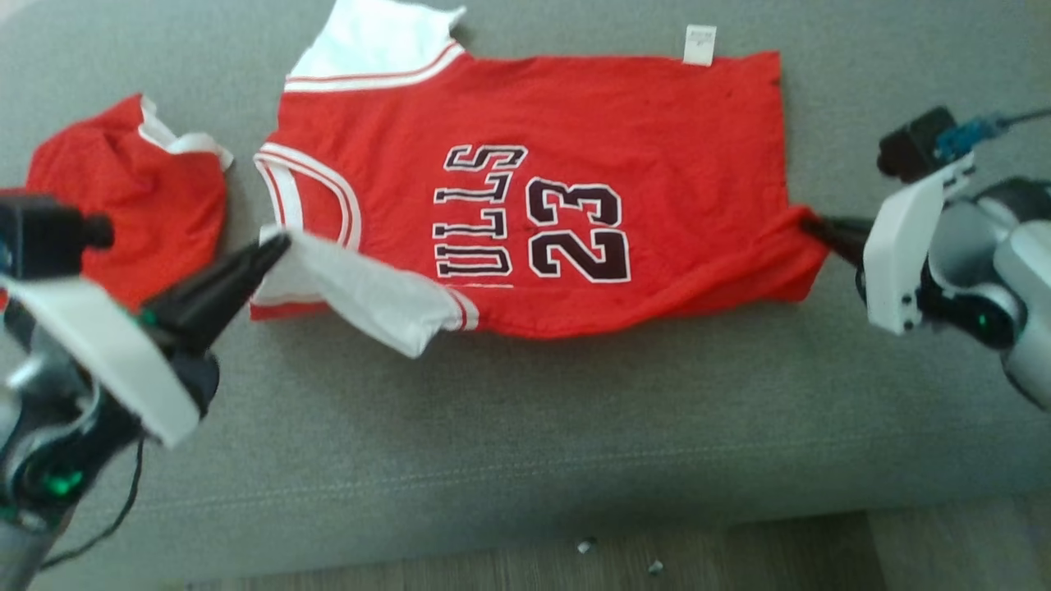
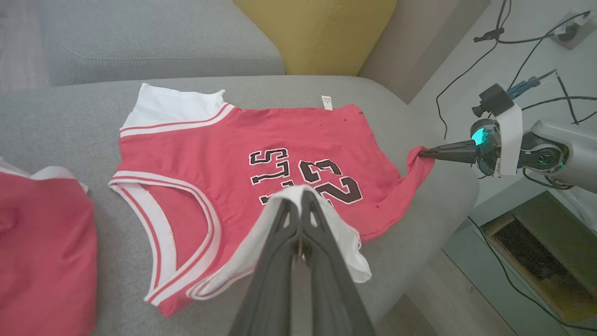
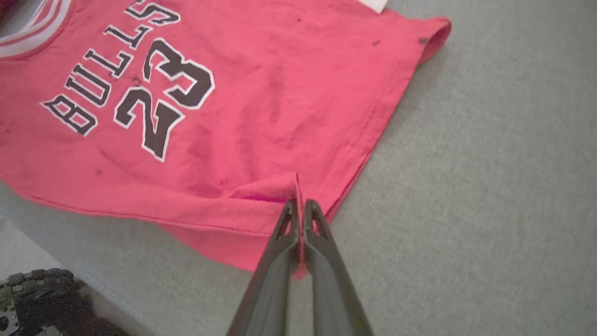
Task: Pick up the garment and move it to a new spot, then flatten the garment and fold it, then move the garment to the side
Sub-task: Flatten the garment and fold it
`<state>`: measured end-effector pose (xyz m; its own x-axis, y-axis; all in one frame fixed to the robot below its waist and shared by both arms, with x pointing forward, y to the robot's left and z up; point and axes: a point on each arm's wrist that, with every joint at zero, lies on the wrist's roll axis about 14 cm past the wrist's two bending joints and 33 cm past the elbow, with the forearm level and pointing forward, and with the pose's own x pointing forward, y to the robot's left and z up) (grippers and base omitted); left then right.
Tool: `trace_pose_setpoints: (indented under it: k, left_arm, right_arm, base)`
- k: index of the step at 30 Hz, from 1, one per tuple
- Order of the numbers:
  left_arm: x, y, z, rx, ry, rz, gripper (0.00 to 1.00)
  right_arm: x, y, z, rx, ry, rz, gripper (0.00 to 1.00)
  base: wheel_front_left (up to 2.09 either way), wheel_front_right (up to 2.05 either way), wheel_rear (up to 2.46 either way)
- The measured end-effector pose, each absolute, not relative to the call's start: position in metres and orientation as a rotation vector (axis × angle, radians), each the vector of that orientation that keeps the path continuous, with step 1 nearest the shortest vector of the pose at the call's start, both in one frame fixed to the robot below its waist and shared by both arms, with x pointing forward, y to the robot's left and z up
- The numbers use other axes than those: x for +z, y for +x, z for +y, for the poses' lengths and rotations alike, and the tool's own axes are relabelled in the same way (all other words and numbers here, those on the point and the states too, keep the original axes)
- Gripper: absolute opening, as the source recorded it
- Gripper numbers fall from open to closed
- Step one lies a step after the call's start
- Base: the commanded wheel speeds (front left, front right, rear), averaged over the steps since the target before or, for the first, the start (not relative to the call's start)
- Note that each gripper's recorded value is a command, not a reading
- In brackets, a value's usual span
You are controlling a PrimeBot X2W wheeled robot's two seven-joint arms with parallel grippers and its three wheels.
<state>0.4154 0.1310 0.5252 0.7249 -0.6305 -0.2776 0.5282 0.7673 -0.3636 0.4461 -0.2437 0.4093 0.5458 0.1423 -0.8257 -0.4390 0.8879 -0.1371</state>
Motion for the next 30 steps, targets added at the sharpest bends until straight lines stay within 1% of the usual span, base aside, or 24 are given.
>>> trace_pose_setpoints:
  k: [5, 12, 16, 23, 25, 26, 27, 28, 30]
  left_arm:
    - [0.517, 0.446, 0.131, -0.617, -0.244, 0.394, 0.0]
    - [0.505, 0.478, 0.128, -0.584, -0.216, 0.395, 0.0]
    - [0.491, 0.499, 0.135, -0.527, -0.186, 0.417, 0.0]
    - [0.465, 0.515, 0.131, -0.504, -0.119, 0.467, 0.0]
    - [0.459, 0.517, 0.128, -0.504, -0.117, 0.479, 0.0]
    - [0.456, 0.518, 0.127, -0.501, -0.106, 0.48, 0.26]
    - [0.453, 0.52, 0.128, -0.49, -0.096, 0.477, 0.91]
    - [0.452, 0.522, 0.129, -0.479, -0.089, 0.474, 1.0]
    - [0.452, 0.525, 0.131, -0.46, -0.084, 0.456, 1.0]
  right_arm:
    - [0.405, 0.468, -0.244, 0.342, -0.37, 0.913, 0.0]
    - [0.393, 0.478, -0.245, 0.337, -0.375, 0.92, 0.0]
    - [0.388, 0.483, -0.251, 0.318, -0.377, 0.92, 0.0]
    - [0.383, 0.491, -0.253, 0.294, -0.356, 0.9, 0.0]
    - [0.38, 0.491, -0.249, 0.299, -0.341, 0.903, 0.02]
    - [0.38, 0.491, -0.246, 0.307, -0.337, 0.891, 0.78]
    - [0.38, 0.492, -0.243, 0.313, -0.335, 0.881, 1.0]
    - [0.38, 0.493, -0.242, 0.318, -0.338, 0.871, 1.0]
    - [0.382, 0.497, -0.24, 0.318, -0.332, 0.838, 1.0]
  base:
    - [0.0, 0.0, 0.0]
    - [0.0, 0.0, 0.0]
    - [0.0, 0.0, 0.0]
    - [0.0, 0.0, 0.0]
    - [0.0, 0.0, 0.0]
    - [0.0, 0.0, 0.0]
    - [0.0, 0.0, 0.0]
    - [0.0, 0.0, 0.0]
    - [0.0, 0.0, 0.0]
